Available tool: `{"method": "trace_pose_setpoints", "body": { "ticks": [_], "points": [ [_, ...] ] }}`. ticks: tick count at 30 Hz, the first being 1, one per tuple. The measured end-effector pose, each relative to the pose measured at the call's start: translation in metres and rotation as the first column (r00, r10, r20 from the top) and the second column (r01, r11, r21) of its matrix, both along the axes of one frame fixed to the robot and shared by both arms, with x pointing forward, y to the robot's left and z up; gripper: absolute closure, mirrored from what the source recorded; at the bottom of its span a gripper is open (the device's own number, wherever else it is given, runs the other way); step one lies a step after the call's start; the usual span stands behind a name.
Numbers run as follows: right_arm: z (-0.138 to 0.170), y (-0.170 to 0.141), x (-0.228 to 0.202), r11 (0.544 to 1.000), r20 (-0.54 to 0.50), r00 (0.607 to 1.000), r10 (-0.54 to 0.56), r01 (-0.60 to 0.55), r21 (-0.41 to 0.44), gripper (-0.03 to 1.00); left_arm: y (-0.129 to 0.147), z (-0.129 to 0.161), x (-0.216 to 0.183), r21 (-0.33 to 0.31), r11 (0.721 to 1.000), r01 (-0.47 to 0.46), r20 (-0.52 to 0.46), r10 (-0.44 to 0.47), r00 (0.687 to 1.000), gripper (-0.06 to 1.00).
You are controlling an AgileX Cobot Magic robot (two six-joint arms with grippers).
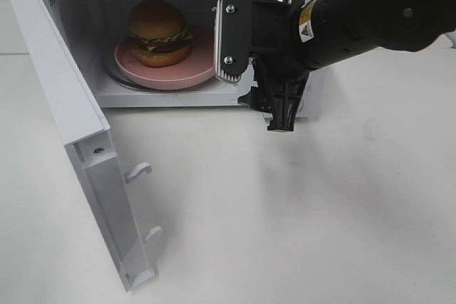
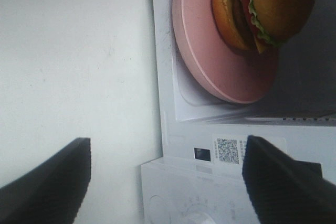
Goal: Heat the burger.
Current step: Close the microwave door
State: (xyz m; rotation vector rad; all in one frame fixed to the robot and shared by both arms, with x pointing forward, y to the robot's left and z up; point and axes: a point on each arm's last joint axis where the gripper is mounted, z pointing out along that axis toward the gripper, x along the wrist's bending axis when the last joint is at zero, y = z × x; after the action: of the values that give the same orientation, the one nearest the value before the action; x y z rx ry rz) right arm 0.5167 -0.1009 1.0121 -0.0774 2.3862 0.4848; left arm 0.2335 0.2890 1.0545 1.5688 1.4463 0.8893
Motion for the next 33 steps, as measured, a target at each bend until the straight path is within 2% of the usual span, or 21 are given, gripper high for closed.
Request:
{"method": "trace_pose_setpoints", "body": {
  "ticks": [4,7,8,10,12,15,16,17,19,20,22,23,25,26,28,29,31,32,33],
  "points": [
    [0.01,-0.013,-0.016,0.995,-0.032,0.997,-0.075,0.077,0.064,0.2,0.0,0.0,0.0,0.0,1.0,0.0,0.0,0.0,1.0,-0.05],
    [0.012,-0.016,-0.019,0.992,-0.046,0.994,-0.098,0.101,0.079,0.2,0.0,0.0,0.0,0.0,1.0,0.0,0.0,0.0,1.0,-0.05],
    [0.015,-0.021,-0.026,0.983,-0.076,0.987,-0.144,0.151,0.1,0.2,0.0,0.0,0.0,0.0,1.0,0.0,0.0,0.0,1.0,-0.05],
    [0.016,-0.024,-0.029,0.979,-0.091,0.982,-0.164,0.174,0.108,0.2,0.0,0.0,0.0,0.0,1.0,0.0,0.0,0.0,1.0,-0.05],
    [0.02,-0.036,-0.041,0.943,-0.179,0.944,-0.278,0.304,0.136,0.2,0.0,0.0,0.0,0.0,1.0,0.0,0.0,0.0,1.0,-0.05],
    [0.021,-0.039,-0.044,0.932,-0.199,0.931,-0.305,0.335,0.137,0.2,0.0,0.0,0.0,0.0,1.0,0.0,0.0,0.0,1.0,-0.05],
    [0.023,-0.045,-0.05,0.9,-0.246,0.897,-0.368,0.41,0.149,0.2,0.0,0.0,0.0,0.0,1.0,0.0,0.0,0.0,1.0,-0.05],
    [0.023,-0.045,-0.05,0.9,-0.246,0.897,-0.368,0.41,0.149,0.2,0.0,0.0,0.0,0.0,1.0,0.0,0.0,0.0,1.0,-0.05],
    [0.03,-0.055,-0.061,0.818,-0.33,0.813,-0.48,0.551,0.166,0.2,0.0,0.0,0.0,0.0,1.0,0.0,0.0,0.0,1.0,-0.05],
    [0.03,-0.055,-0.061,0.818,-0.33,0.813,-0.48,0.551,0.166,0.2,0.0,0.0,0.0,0.0,1.0,0.0,0.0,0.0,1.0,-0.05],
    [0.034,-0.061,-0.066,0.777,-0.361,0.77,-0.526,0.608,0.165,0.2,0.0,0.0,0.0,0.0,1.0,0.0,0.0,0.0,1.0,-0.05],
    [0.034,-0.061,-0.066,0.777,-0.361,0.77,-0.526,0.608,0.165,0.2,0.0,0.0,0.0,0.0,1.0,0.0,0.0,0.0,1.0,-0.05],
    [0.042,-0.075,-0.08,0.705,-0.406,0.68,-0.61,0.7,0.113,0.2,0.0,0.0,0.0,0.0,1.0,0.0,0.0,0.0,1.0,-0.05],
    [0.042,-0.075,-0.08,0.705,-0.406,0.68,-0.61,0.7,0.113,0.2,0.0,0.0,0.0,0.0,1.0,0.0,0.0,0.0,1.0,-0.05],
    [0.047,-0.084,-0.09,0.665,-0.422,0.627,-0.655,0.743,0.074,0.2,0.0,0.0,0.0,0.0,1.0,0.0,0.0,0.0,1.0,-0.05],
    [0.047,-0.084,-0.09,0.665,-0.422,0.627,-0.655,0.743,0.074,0.2,0.0,0.0,0.0,0.0,1.0,0.0,0.0,0.0,1.0,-0.05],
    [0.052,-0.093,-0.1,0.634,-0.428,0.584,-0.689,0.772,0.032,0.2,0.0,0.0,0.0,0.0,1.0,0.0,0.0,0.0,1.0,-0.05],
    [0.052,-0.093,-0.1,0.634,-0.428,0.584,-0.689,0.772,0.032,0.2,0.0,0.0,0.0,0.0,1.0,0.0,0.0,0.0,1.0,-0.05],
    [0.054,-0.098,-0.105,0.622,-0.43,0.565,-0.704,0.783,0.009,0.2,0.0,0.0,0.0,0.0,1.0,0.0,0.0,0.0,1.0,-0.05]
  ]
}}
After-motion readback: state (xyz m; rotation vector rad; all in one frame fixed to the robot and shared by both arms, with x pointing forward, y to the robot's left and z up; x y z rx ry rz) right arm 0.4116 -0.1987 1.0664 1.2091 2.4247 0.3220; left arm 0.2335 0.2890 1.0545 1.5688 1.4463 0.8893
